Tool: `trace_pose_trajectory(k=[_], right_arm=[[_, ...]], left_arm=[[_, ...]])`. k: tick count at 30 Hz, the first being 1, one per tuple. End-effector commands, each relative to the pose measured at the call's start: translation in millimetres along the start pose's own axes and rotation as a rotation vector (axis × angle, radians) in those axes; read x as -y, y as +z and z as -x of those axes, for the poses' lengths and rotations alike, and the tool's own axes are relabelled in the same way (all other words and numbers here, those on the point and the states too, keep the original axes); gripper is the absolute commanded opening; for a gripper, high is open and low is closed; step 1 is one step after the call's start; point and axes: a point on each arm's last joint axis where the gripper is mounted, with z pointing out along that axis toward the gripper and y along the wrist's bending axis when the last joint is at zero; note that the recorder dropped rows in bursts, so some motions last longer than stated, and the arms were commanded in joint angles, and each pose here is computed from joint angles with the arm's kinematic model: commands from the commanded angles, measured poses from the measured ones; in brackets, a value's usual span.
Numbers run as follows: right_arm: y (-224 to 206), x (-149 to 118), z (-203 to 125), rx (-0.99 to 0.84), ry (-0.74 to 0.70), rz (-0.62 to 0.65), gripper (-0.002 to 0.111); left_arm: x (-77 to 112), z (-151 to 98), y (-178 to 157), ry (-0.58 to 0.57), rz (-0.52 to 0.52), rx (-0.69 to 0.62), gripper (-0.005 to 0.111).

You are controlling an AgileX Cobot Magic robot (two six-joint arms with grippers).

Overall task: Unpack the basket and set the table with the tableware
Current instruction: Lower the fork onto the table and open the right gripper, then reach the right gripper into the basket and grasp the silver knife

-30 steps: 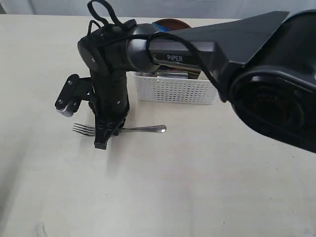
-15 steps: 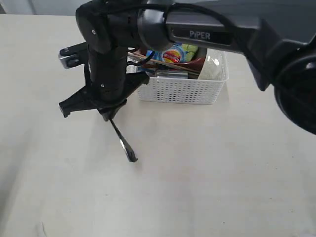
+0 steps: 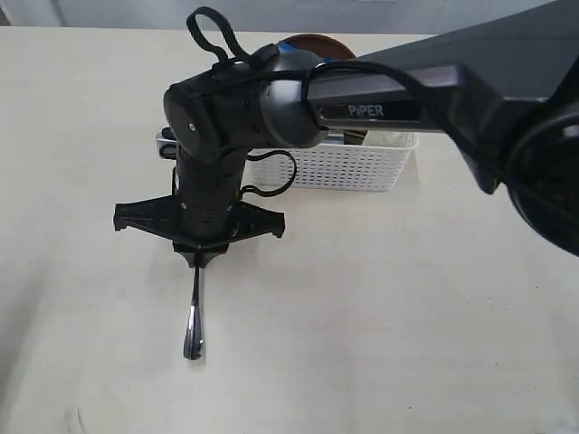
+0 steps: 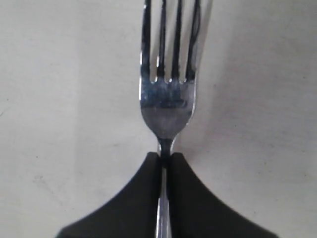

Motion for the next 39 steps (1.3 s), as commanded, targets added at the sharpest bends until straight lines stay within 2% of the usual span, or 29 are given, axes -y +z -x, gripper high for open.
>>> trace_pose_trajectory(k=[1, 3, 5, 7, 14, 19, 24, 26, 28, 36, 39], right_arm=[[-1.8, 0.9, 1.3, 0.006, -0.028, 0.002, 0.011], [-1.8, 0.9, 1.3, 0.006, -0.03, 0.002, 0.023], [-2.2, 1.0, 1.1, 0.001, -0.032, -0.002, 0.041], [-2.2, 1.8, 0.2, -0.009, -0.032, -0.011, 0.051], [-25.6, 0.1, 11.1, 0.015, -0.128, 0.001, 0.051], [-86.5, 0.9, 38.1, 0.08, -0.242, -0.013, 0.051], [-144.1, 14.1, 64.8, 0.253, -0.381, -0.2, 0.051], [-158.0, 22.0, 72.5, 0.326, -0.462, -0.335, 0.051], [-162.2, 26.3, 76.8, 0.36, -0.52, -0.412, 0.051], [-119.8, 29.4, 85.9, 0.201, -0.823, -0.485, 0.051], [-104.0, 32.9, 90.5, 0.159, -0.88, -0.52, 0.051]], left_arm=[[-0.1, 0.1, 0.0, -0.003, 0.002, 0.008, 0.0], [-0.1, 0.1, 0.0, -0.003, 0.002, 0.008, 0.0], [-0.1, 0.1, 0.0, -0.003, 0.002, 0.008, 0.0], [-0.1, 0.1, 0.0, -0.003, 0.002, 0.008, 0.0], [-0.1, 0.1, 0.0, -0.003, 0.002, 0.008, 0.0], [-0.1, 0.1, 0.0, -0.003, 0.002, 0.008, 0.0], [-0.1, 0.1, 0.0, -0.003, 0.002, 0.008, 0.0], [-0.1, 0.1, 0.0, -0.003, 0.002, 0.008, 0.0], [-0.1, 0.1, 0.0, -0.003, 0.002, 0.008, 0.0], [-0.1, 0.1, 0.0, -0.003, 0.002, 0.008, 0.0], [-0.1, 0.1, 0.0, -0.003, 0.002, 0.008, 0.0]])
